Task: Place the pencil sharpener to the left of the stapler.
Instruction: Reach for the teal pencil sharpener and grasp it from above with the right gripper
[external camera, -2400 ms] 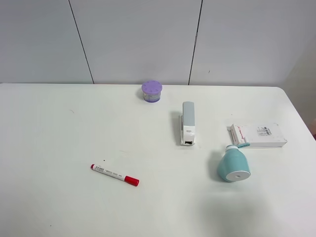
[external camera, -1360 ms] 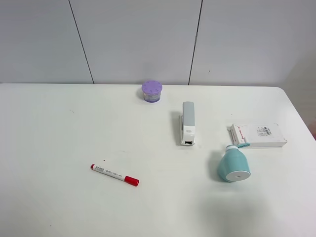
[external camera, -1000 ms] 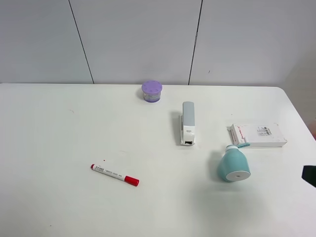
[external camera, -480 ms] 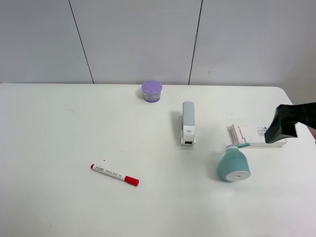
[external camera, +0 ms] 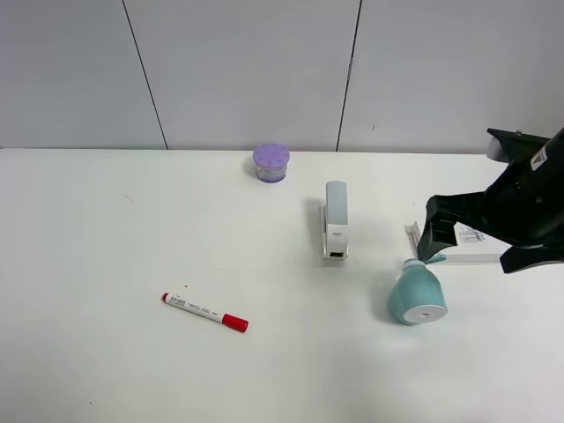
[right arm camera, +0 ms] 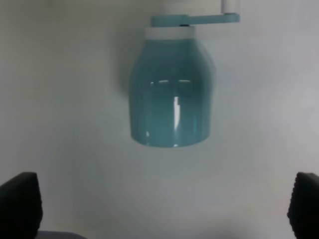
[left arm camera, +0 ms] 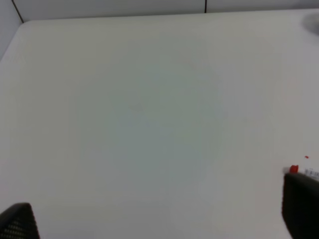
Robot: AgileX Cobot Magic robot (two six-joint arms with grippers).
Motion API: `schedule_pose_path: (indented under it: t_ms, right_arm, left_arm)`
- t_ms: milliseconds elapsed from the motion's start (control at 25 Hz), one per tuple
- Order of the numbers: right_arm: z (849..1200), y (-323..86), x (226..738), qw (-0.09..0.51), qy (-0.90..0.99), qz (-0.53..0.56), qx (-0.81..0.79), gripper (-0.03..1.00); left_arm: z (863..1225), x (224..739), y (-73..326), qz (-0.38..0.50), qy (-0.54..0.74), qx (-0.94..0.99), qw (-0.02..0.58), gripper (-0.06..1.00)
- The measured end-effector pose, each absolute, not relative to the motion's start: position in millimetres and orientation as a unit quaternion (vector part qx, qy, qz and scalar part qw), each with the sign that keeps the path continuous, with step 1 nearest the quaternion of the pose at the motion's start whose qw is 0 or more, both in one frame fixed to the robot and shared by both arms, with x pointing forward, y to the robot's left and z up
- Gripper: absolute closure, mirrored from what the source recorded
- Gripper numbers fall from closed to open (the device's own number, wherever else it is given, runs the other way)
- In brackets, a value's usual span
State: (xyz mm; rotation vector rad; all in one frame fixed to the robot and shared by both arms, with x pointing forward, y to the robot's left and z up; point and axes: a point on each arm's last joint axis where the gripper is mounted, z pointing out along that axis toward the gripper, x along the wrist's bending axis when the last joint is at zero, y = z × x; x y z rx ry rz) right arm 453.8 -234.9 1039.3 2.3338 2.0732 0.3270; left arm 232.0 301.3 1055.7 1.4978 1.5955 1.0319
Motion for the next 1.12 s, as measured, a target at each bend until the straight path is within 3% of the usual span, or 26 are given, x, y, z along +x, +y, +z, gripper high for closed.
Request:
schedule_pose_path:
  t_ms: [280, 840, 1120]
  right_arm:
    - [1026.5, -233.5, 465.0, 0.007, 0.659, 0.09, 0.747, -0.02]
    - [966.5, -211.4, 491.9, -0.021, 0.681, 0.023, 0.732, -0.02]
    - [936.9, -219.7, 476.6, -0.007, 0.687, 0.012, 0.726, -0.02]
  left_arm:
    - [1055.7, 232.0, 301.3, 0.399, 0.617, 0.579, 0.353, -0.04]
    - [1055.7, 232.0, 301.3, 0.399, 0.617, 0.579, 0.353, -0.04]
    - [1055.7, 232.0, 301.3, 0.399, 0.617, 0.579, 0.353, -0.04]
